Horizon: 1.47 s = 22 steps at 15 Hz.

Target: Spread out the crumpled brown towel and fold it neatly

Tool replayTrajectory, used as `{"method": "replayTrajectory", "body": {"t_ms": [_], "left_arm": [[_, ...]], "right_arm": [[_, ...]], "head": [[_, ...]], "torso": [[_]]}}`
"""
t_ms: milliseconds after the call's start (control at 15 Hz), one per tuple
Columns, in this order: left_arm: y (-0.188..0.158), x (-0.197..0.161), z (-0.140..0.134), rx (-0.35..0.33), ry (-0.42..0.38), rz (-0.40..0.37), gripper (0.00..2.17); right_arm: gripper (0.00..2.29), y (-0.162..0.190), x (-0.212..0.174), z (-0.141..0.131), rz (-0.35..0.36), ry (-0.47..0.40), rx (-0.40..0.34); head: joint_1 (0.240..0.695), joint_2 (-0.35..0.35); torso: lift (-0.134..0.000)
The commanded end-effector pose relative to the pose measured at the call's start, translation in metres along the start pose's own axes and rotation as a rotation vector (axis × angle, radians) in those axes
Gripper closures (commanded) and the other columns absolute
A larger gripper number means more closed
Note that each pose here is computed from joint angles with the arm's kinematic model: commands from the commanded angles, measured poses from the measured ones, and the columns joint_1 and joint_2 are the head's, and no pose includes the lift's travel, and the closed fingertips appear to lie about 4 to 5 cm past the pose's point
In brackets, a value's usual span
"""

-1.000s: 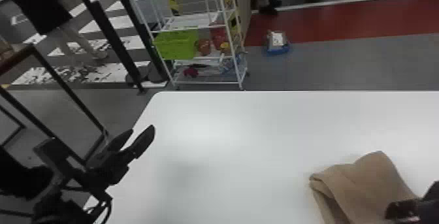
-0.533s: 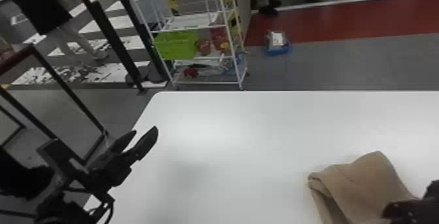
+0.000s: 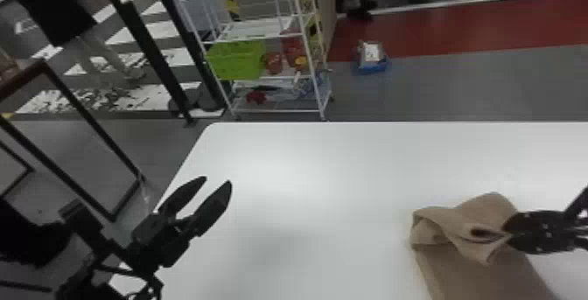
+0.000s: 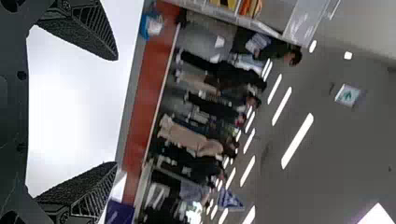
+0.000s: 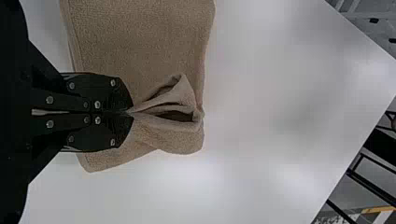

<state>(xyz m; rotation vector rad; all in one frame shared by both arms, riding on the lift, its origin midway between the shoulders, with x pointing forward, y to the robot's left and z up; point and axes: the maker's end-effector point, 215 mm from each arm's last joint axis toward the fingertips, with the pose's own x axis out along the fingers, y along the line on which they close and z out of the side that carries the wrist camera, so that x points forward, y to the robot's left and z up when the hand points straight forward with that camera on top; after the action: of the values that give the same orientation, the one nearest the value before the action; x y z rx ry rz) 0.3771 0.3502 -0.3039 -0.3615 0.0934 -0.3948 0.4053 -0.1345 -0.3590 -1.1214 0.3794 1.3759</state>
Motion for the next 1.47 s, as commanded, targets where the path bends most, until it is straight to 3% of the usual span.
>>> {"method": "replayTrajectory", "body": {"t_ms": [0,133,267,467,600,733,867,1067,1200,1400], "left_arm": [[-0.032,0.003,-0.019,-0.032,0.032,-0.129,0.09],[-0.061,0.006,-0.053,-0.074,0.110,-0.185,0.09],[-0.081,0.015,-0.089,-0.130,0.171,-0.167,0.09],[-0.096,0.027,-0.122,-0.130,0.208,-0.150,0.09],[-0.118,0.032,-0.130,-0.073,0.192,-0.192,0.09],[-0.142,0.035,-0.131,0.086,0.145,-0.253,0.08],[-0.165,0.035,-0.137,0.104,0.141,-0.297,0.08],[-0.193,0.041,-0.139,0.212,0.119,-0.340,0.08],[-0.211,0.050,-0.152,0.277,0.141,-0.362,0.08],[-0.222,0.063,-0.175,0.284,0.180,-0.375,0.08]], "right_arm": [[1.33,-0.019,-0.003,0.005,-0.025,-0.026,0.011],[1.33,-0.032,-0.002,0.009,-0.040,-0.043,0.022],[1.33,-0.036,-0.001,0.008,-0.044,-0.048,0.031],[1.33,-0.048,0.000,0.012,-0.058,-0.067,0.045],[1.33,-0.051,0.000,0.015,-0.068,-0.084,0.059],[1.33,-0.059,-0.002,0.016,-0.085,-0.094,0.111],[1.33,-0.060,-0.001,0.014,-0.086,-0.088,0.149],[1.33,-0.063,0.000,0.032,-0.091,-0.136,0.194],[1.33,-0.064,0.011,0.057,-0.083,-0.180,0.188],[1.33,-0.073,0.017,0.085,-0.089,-0.217,0.157]], "head": [[0.695,0.323],[0.695,0.271],[0.695,0.244],[0.695,0.183],[0.695,0.160],[0.695,0.132],[0.695,0.110],[0.695,0.059],[0.695,0.043],[0.695,0.047]], "torso": [[-0.122],[-0.122],[-0.122],[-0.122],[-0.122],[-0.122],[-0.122],[-0.122],[-0.122],[-0.122]]}}
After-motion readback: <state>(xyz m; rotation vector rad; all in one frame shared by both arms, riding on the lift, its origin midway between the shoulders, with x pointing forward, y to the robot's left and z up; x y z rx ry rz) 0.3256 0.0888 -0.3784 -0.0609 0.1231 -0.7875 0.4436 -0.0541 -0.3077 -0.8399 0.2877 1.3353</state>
